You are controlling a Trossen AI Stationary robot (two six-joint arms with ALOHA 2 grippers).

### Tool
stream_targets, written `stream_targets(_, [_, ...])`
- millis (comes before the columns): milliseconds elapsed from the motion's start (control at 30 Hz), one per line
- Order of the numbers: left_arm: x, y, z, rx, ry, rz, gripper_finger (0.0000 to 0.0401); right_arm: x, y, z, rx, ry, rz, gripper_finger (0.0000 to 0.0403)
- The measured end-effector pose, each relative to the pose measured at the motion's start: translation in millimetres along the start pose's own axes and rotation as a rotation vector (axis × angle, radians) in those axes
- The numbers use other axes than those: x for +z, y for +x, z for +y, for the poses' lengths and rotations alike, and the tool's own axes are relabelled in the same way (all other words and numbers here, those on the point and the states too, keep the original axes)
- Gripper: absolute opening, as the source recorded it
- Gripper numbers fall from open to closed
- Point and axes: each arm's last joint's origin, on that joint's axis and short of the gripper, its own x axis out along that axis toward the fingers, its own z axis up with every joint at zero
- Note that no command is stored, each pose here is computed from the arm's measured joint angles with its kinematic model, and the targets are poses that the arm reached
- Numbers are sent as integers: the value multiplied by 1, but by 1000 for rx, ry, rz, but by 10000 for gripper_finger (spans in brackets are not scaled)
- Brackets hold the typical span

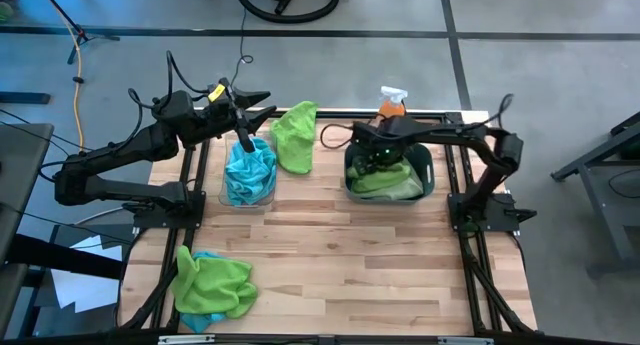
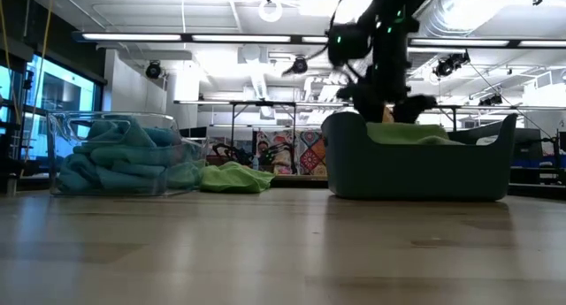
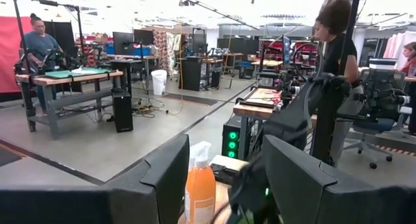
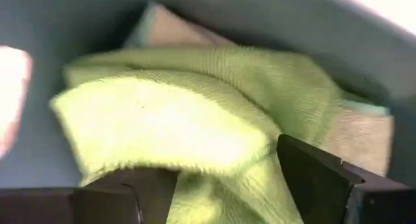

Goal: Sort microfiber towel by color & place in baskets
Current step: Put the green microfiber towel into the blue bin

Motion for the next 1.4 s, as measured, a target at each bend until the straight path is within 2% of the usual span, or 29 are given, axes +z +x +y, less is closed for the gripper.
stream_targets(300, [0,0,0,0,-1,0,184,-13,-67,-18,161,31,-163,256])
stream_targets(467, [0,0,0,0,-10,0,184,-27,-113,-34,327,-3,-345,256])
stream_targets(700, [0,0,0,1,-11,0,184,-42,-185,-36,673,-204,-818,256])
stream_targets(800, [0,0,0,1,-35,1,184,-46,-206,-29,767,-324,-1006,256])
stream_targets(900, [0,0,0,0,-73,1,184,-50,-215,-18,826,-483,-1123,256])
stream_targets(1033, [0,0,-2,-55,-150,6,184,-51,-212,-2,879,-697,-1154,256])
stream_targets(1133, [0,-1,-7,-242,-235,33,184,-49,-206,8,942,-771,-1109,256])
stream_targets(1233, [-3,1,-13,-410,-269,75,184,-46,-198,14,955,-795,-1064,256])
stream_targets(1400, [-14,14,-18,-404,-351,140,184,-44,-196,16,945,-798,-1062,256])
